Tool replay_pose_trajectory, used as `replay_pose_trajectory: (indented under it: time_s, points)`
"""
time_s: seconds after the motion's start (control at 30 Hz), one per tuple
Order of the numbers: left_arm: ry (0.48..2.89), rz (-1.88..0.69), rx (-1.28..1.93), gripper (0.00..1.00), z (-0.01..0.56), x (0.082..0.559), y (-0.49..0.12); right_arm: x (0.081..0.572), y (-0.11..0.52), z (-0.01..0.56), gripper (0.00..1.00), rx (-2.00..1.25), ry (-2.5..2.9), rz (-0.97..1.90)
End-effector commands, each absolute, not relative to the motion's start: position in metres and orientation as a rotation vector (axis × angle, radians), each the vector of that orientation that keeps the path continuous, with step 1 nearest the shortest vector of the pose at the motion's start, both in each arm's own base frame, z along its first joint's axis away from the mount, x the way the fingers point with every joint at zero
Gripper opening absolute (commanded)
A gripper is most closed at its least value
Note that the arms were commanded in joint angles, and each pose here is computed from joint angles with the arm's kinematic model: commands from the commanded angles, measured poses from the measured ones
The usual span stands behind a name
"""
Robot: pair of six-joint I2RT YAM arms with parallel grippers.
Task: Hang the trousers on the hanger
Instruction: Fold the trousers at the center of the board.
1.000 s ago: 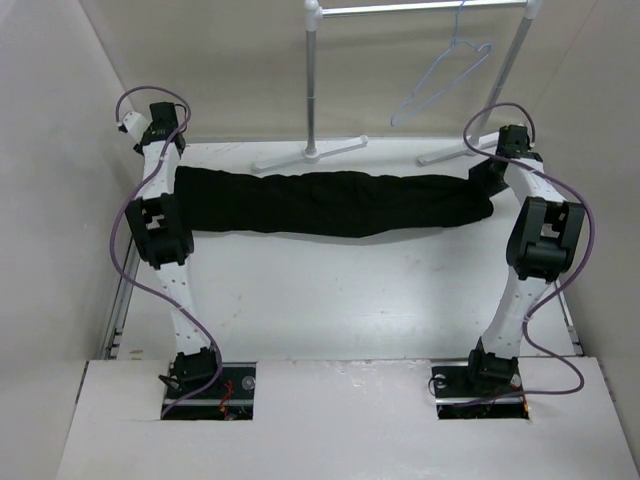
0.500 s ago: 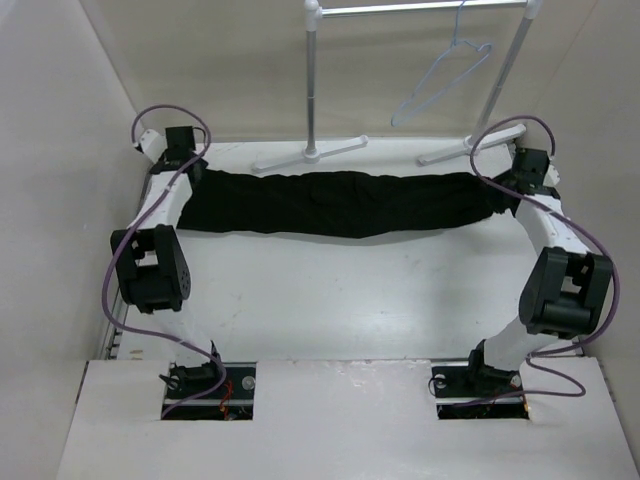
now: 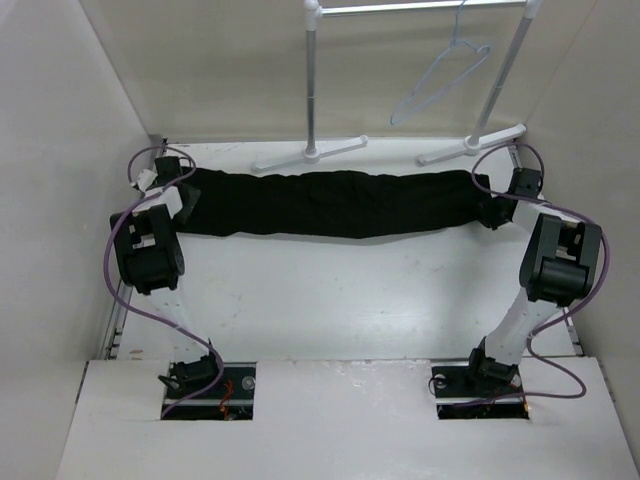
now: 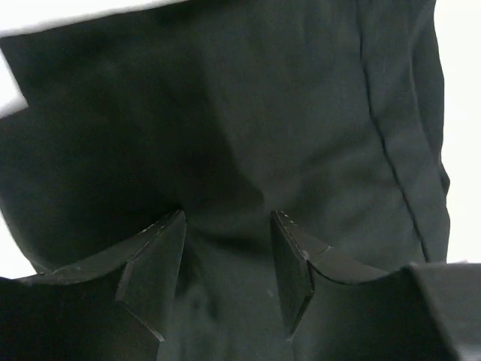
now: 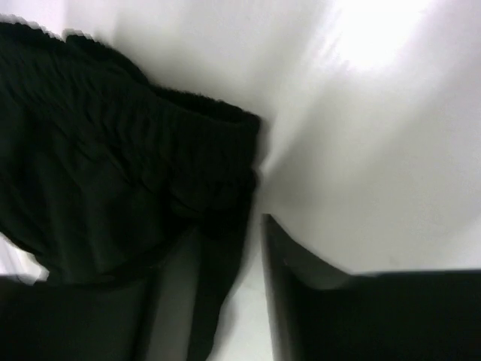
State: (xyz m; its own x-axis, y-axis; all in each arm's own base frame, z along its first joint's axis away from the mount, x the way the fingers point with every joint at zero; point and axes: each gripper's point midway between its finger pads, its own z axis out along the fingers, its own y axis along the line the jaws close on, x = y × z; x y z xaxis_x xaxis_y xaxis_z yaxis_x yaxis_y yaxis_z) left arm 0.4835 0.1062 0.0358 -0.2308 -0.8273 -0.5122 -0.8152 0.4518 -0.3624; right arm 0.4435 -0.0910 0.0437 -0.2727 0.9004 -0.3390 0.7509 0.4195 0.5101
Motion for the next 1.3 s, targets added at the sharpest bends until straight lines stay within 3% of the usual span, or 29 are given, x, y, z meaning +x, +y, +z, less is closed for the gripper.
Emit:
replay_pose_trajectory:
  time_s: [0.0,0.07,0.17,0.23,0.27,0.53,0.6,0.67,0.73,0.8,0.93,1.07,1.17,1.27]
  points:
    - [2.074,0.025,-1.439,0.46,0.017,0.461,0.121,0.464,-0.097,0.054,0.27,1.414,2.016,0.377]
    - [2.070,0.064,-1.478,0.45,0.011,0.445,0.132,0.453,-0.101,0.053,0.13,1.452,1.999,0.338]
    - [2.046,0.160,-1.530,0.45,0.012,0.414,0.148,0.422,-0.110,0.056,0.07,1.496,1.980,0.239]
    - [2.029,0.201,-1.553,0.45,0.016,0.393,0.154,0.418,-0.111,0.056,0.07,1.500,1.979,0.237]
    - [2.021,0.218,-1.557,0.45,0.019,0.383,0.155,0.382,-0.122,0.058,0.05,1.549,1.936,0.164]
    - [1.946,0.434,-1.588,0.44,0.054,0.304,0.160,0.293,-0.110,0.060,0.06,1.607,1.902,0.102]
    - [1.924,0.449,-1.584,0.46,0.066,0.291,0.159,0.273,-0.105,0.062,0.19,1.595,1.883,0.093]
    - [1.915,0.427,-1.543,0.47,0.078,0.292,0.151,0.268,-0.108,0.069,0.49,1.553,1.862,0.094]
    - [1.917,0.382,-1.487,0.47,0.093,0.301,0.137,0.267,-0.108,0.075,0.71,1.542,1.862,0.097]
    - [1.916,0.331,-1.427,0.47,0.110,0.309,0.121,0.267,-0.108,0.080,0.82,1.544,1.856,0.104]
    - [1.918,0.222,-1.300,0.47,0.137,0.318,0.087,0.256,-0.118,0.068,0.86,1.605,1.813,0.081]
    - [1.974,0.126,-1.180,0.48,0.142,0.317,0.047,0.285,-0.118,0.056,0.86,1.612,1.854,0.190]
    - [2.004,0.064,-1.123,0.48,0.141,0.313,0.026,0.298,-0.119,0.046,0.81,1.641,1.861,0.236]
    - [2.017,0.029,-1.079,0.48,0.145,0.306,0.014,0.307,-0.117,0.035,0.67,1.658,1.877,0.269]
